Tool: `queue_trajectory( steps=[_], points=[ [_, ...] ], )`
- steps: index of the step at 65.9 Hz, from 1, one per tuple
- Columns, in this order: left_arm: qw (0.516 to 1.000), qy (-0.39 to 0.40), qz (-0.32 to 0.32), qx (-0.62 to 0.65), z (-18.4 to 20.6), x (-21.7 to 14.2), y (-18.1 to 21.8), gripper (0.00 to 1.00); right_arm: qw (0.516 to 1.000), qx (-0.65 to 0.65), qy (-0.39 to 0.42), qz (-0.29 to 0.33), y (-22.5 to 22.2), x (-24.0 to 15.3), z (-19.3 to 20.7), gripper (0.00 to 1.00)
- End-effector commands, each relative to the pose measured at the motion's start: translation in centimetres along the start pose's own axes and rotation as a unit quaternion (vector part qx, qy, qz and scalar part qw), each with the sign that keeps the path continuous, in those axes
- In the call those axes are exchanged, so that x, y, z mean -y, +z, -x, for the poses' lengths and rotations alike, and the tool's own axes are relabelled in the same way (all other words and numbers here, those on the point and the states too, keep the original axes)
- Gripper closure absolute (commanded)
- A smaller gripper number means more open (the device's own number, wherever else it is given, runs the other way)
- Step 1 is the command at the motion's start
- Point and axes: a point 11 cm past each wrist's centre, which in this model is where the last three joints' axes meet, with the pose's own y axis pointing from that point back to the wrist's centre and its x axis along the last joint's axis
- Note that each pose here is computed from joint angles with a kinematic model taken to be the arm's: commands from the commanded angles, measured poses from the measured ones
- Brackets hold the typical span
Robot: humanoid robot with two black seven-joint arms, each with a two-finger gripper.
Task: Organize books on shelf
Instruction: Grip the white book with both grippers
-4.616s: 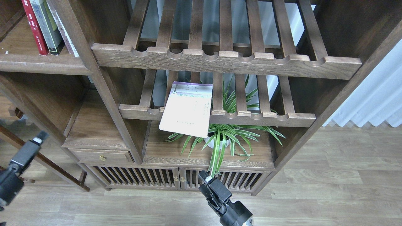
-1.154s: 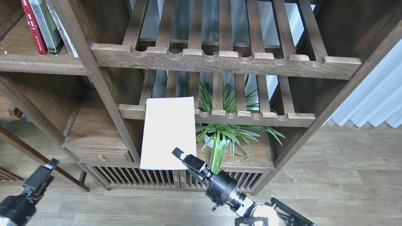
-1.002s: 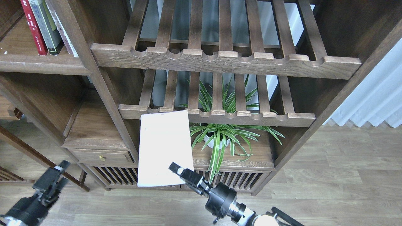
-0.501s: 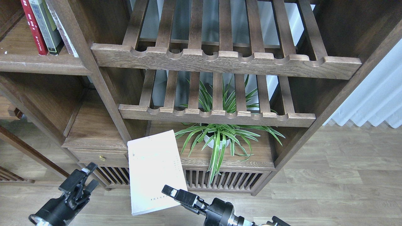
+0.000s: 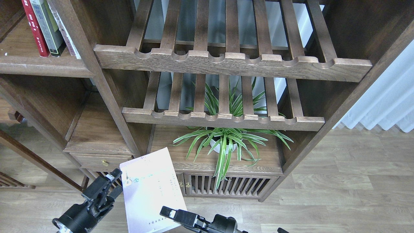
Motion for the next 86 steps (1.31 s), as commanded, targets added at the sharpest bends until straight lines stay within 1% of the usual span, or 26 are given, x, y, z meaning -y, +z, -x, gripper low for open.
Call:
queue_trajectory(
  steps=[1, 18, 26, 33, 39, 40, 42, 43, 46, 57, 69, 78, 86],
  points=[
    [1.000, -0.001, -0.009, -0.002, 0.0, 0.3, -0.6, 0.00, 1.000, 0.001, 0.000, 0.001, 0.1, 0.0, 0.0, 0.95],
    [1.000, -0.007, -0.018, -0.005, 0.2, 1.1, -1.3, 0.01, 1.000, 0.007, 0.003, 0.009, 0.8, -0.2, -0.2, 0.95],
    [1.000, -0.010, -0.017, -0.006, 0.3, 1.3, -1.3, 0.07, 1.000, 0.007, 0.003, 0.013, 1.0, -0.2, -0.2, 0.95],
    [1.000, -0.012, -0.018, -0.008, 0.4, 1.5, -1.5, 0.14, 1.000, 0.010, 0.004, 0.013, 1.2, -0.3, -0.3, 0.95],
    [1.000, -0.014, -0.021, -0.007, 0.5, 1.6, -1.5, 0.21, 1.000, 0.013, 0.005, 0.013, 1.4, -0.4, -0.4, 0.95],
    [1.000, -0.015, -0.023, -0.007, 0.5, 1.8, -1.7, 0.31, 1.000, 0.014, 0.005, 0.013, 1.5, -0.4, -0.4, 0.95],
    [1.000, -0.016, -0.023, -0.008, 0.6, 1.9, -1.7, 0.35, 1.000, 0.014, 0.005, 0.013, 1.5, -0.4, -0.4, 0.95],
    [1.000, -0.016, -0.024, -0.008, 0.6, 1.9, -1.7, 0.40, 1.000, 0.014, 0.005, 0.013, 1.5, -0.4, -0.4, 0.95],
    [0.999, -0.016, -0.027, -0.007, 0.6, 2.0, -1.9, 0.48, 1.000, 0.014, 0.005, 0.013, 1.5, -0.4, -0.4, 0.95],
    [0.999, -0.017, -0.045, -0.006, 0.7, 2.5, -2.8, 0.61, 1.000, 0.014, 0.005, 0.013, 1.5, -0.4, -0.4, 0.94],
    [0.999, -0.015, -0.051, -0.005, 0.6, 2.6, -3.1, 0.70, 1.000, 0.016, 0.006, 0.012, 1.5, -0.5, -0.5, 0.94],
    [0.998, -0.010, -0.055, -0.003, 0.4, 2.4, -3.0, 0.87, 1.000, 0.015, 0.006, 0.009, 1.4, -0.5, -0.5, 0.94],
    [0.999, -0.008, -0.053, 0.001, 0.4, 2.3, -2.7, 0.90, 1.000, 0.013, 0.005, 0.007, 1.1, -0.5, -0.4, 0.94]
  ],
)
